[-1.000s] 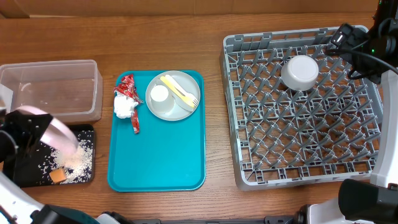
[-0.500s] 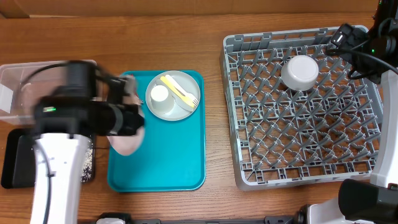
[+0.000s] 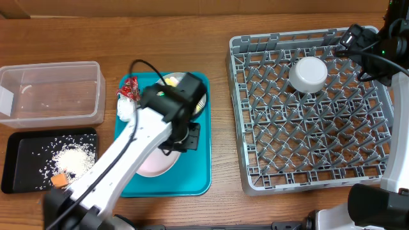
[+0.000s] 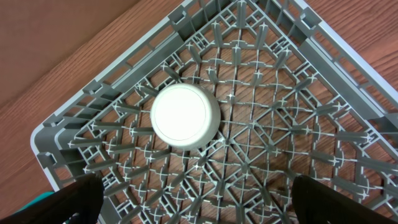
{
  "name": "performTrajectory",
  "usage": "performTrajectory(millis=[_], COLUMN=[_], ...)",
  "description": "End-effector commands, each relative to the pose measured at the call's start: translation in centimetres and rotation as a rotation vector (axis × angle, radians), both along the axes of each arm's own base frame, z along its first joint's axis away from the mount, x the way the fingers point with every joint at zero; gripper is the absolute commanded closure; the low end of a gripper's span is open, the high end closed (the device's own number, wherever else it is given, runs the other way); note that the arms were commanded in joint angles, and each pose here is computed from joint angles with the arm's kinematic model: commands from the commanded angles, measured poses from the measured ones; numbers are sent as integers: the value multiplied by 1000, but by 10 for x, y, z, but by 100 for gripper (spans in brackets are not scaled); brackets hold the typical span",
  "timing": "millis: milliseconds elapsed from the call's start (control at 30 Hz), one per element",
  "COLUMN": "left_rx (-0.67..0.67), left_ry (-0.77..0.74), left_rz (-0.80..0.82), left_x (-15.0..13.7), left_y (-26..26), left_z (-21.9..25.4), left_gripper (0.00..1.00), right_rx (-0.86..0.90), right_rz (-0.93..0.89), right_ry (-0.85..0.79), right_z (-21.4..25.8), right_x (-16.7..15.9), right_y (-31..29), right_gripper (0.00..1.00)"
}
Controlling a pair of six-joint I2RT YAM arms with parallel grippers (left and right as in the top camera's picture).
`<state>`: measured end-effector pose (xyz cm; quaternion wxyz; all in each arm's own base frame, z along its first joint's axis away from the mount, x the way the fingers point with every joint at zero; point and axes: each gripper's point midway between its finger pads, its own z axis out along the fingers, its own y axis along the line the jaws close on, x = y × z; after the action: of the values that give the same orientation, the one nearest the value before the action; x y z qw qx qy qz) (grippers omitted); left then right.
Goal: Sort waste into correct bins and load items into the dishwasher rack
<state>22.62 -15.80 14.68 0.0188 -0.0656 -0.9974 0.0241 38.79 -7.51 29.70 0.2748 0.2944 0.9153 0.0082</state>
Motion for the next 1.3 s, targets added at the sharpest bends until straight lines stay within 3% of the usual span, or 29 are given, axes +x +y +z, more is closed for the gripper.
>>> performTrajectory(millis=[0,167,400,667,900,967,1000,1033,1167,1233,1267], left_rx=[64,75,81,44,54,52,63,77,101,112,122], left_ry=[61,124,136,162,-21,-127,-205,-250,-324,-324,-318], left_rz=[40,23,13,6,18,65,116,169,388,498,550], left_x=[-4,-11,-14,-17,11,25,36,42,47,45,42], left_y=[-6,-16,-19,-24,-10,3,18,32,89,118,134], left_z=[-20,-35,-38,-28,35,63,80,90,113,118,120], left_gripper=[96,94,78,85,84,73,47,42,36,0,0], right_rx=[0,0,0,0,0,0,0,0,25,45,62], right_rz=[-12,-12,-12,-12,-12,-12,-12,-12,-10,6,17], right_ry=[-8,-8,-8,-8,-8,-8,-8,-9,-56,-77,-80], right_z=[2,2,2,2,2,2,2,2,8,10,10], right_x=[-1,-1,-1,-1,-1,-1,-1,-1,9,13,14], right_y=[-2,-2,-2,-2,-2,-2,-2,-2,2,6,9], right_gripper=[0,0,0,0,0,0,0,0,0,0,0])
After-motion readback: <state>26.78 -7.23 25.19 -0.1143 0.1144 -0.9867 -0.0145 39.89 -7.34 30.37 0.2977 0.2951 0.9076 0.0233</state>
